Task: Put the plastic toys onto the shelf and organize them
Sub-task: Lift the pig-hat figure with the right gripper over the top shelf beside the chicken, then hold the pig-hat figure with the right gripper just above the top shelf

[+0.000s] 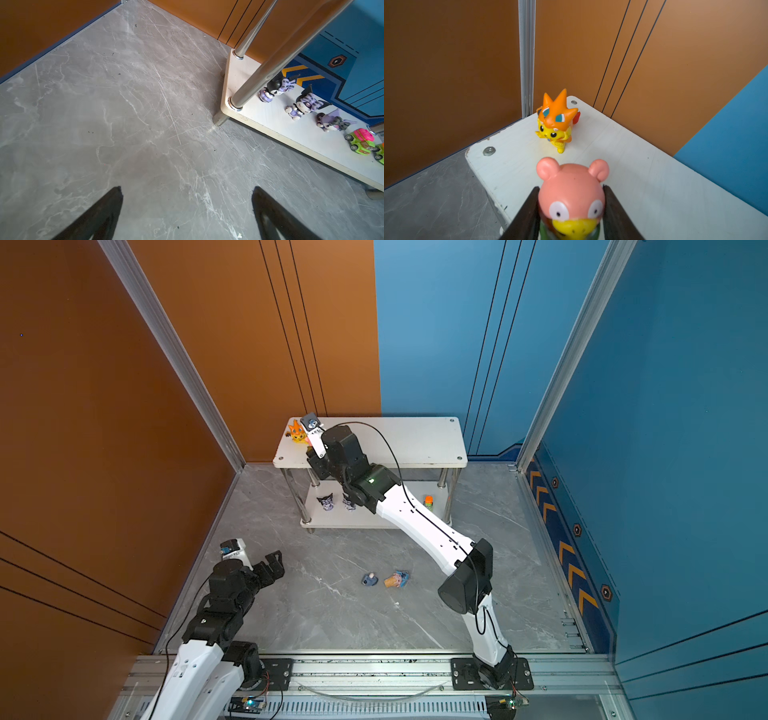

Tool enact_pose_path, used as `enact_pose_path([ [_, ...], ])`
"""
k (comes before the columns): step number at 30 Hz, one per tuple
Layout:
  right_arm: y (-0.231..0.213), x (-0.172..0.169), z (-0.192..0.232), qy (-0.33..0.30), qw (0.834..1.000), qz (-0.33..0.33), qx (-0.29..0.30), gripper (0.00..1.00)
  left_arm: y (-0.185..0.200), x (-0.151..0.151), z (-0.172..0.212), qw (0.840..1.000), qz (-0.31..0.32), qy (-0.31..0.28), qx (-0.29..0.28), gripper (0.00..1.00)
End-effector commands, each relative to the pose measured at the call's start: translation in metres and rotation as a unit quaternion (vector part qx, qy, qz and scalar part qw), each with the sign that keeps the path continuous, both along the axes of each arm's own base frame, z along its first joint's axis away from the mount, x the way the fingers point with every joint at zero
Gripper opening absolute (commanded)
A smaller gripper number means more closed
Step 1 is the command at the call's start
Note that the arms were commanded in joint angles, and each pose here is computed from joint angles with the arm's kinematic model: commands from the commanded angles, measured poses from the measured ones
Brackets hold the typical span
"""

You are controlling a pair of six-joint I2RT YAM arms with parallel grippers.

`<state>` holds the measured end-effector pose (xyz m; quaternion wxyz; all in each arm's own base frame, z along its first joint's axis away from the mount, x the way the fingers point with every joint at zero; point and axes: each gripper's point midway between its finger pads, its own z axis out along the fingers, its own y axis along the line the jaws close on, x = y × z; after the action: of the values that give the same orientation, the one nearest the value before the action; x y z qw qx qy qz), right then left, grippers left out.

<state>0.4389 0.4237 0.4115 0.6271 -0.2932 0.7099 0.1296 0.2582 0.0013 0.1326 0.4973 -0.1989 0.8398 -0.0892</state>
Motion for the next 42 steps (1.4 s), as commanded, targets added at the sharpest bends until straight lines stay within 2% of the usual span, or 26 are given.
enact_pose_path([
  [1,-0.019,0.015,0.046,-0.039,0.996,-0.031,0.077,0.16,-0.001,-0.002,-0.006,1.0,-0.002,0.005,-0.006,0.98],
  [5,-0.034,0.032,0.051,-0.036,0.993,-0.042,0.107,0.16,-0.001,-0.001,-0.006,1.0,-0.003,0.005,-0.006,0.98],
  [6,-0.031,0.043,0.034,-0.025,0.993,-0.045,0.103,0.16,-0.001,-0.001,-0.007,1.0,-0.004,0.005,-0.006,0.98],
  [14,-0.047,0.069,0.018,-0.013,0.992,-0.031,0.123,0.18,-0.001,-0.001,-0.006,1.0,-0.003,0.003,-0.007,0.98],
  [18,-0.048,0.071,0.013,-0.009,0.991,-0.001,0.13,0.18,-0.002,-0.001,-0.007,1.0,-0.004,0.005,-0.007,0.98],
  [27,-0.044,0.072,-0.01,0.015,0.991,0.022,0.129,0.19,0.0,-0.002,-0.013,1.0,-0.001,0.012,-0.007,0.98],
  [29,-0.049,0.064,0.004,0.004,0.99,0.025,0.136,0.19,0.0,-0.002,-0.013,1.0,0.0,0.011,-0.007,0.98],
  [31,-0.049,0.062,0.004,0.002,0.99,0.027,0.136,0.2,0.0,0.001,-0.008,1.0,-0.001,-0.003,-0.008,0.98],
  [42,-0.051,0.05,-0.003,-0.001,0.993,0.028,0.118,0.26,0.001,0.002,-0.007,1.0,0.0,-0.006,-0.01,0.98],
])
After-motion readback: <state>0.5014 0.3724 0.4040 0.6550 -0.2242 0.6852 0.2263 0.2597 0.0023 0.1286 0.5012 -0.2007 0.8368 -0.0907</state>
